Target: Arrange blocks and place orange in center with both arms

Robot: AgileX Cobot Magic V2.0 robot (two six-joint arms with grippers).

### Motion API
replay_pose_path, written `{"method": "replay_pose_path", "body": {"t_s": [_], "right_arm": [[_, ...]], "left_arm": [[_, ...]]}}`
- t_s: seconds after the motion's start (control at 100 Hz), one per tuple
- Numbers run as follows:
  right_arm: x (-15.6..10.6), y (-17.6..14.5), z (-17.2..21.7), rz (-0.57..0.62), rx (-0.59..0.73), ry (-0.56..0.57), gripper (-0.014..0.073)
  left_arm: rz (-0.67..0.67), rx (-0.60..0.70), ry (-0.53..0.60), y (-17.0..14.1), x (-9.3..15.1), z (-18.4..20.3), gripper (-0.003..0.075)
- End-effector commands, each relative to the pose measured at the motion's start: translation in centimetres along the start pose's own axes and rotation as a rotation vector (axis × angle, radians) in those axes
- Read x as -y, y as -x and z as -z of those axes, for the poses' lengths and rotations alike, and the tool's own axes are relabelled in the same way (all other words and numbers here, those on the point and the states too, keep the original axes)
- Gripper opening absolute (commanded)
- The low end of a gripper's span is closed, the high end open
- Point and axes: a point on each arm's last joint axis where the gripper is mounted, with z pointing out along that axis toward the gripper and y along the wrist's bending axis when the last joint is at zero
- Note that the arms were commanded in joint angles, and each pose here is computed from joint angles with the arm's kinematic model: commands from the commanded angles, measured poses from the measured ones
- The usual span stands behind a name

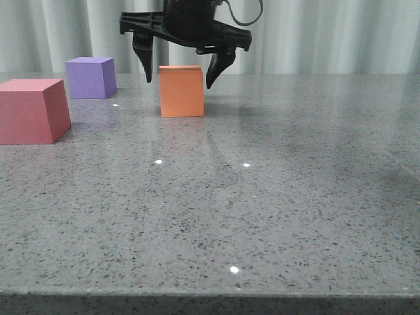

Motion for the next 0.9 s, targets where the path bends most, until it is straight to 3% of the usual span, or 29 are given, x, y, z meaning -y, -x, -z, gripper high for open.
{"method": "replay_pose_path", "body": {"t_s": [0.0,0.18,0.42,0.7,0.89], "right_arm": [[-0.2,2.4,5.1,-0.004,0.134,0.053,0.0645],[0.1,3.2,8.5,0.092,0.183,0.065,0.0645],[2.5,4.9,14.2,0.204,0.263,0.043,0.0645],[7.9,5.3,17.1,0.236,0.232,-0.067,0.0645],[12.8,3.8,18.4,0.189,0.238,-0.130,0.0645]], "left_arm": [[0.008,0.074,-0.003,-0.5,0.0,0.2,-0.0020],[0.008,0.074,-0.003,-0.5,0.0,0.2,-0.0020],[0.008,0.074,-0.003,-0.5,0.0,0.2,-0.0020],[0.008,0.074,-0.003,-0.5,0.0,0.2,-0.0020],[0.008,0.074,-0.003,-0.5,0.0,0.2,-0.0020]]}}
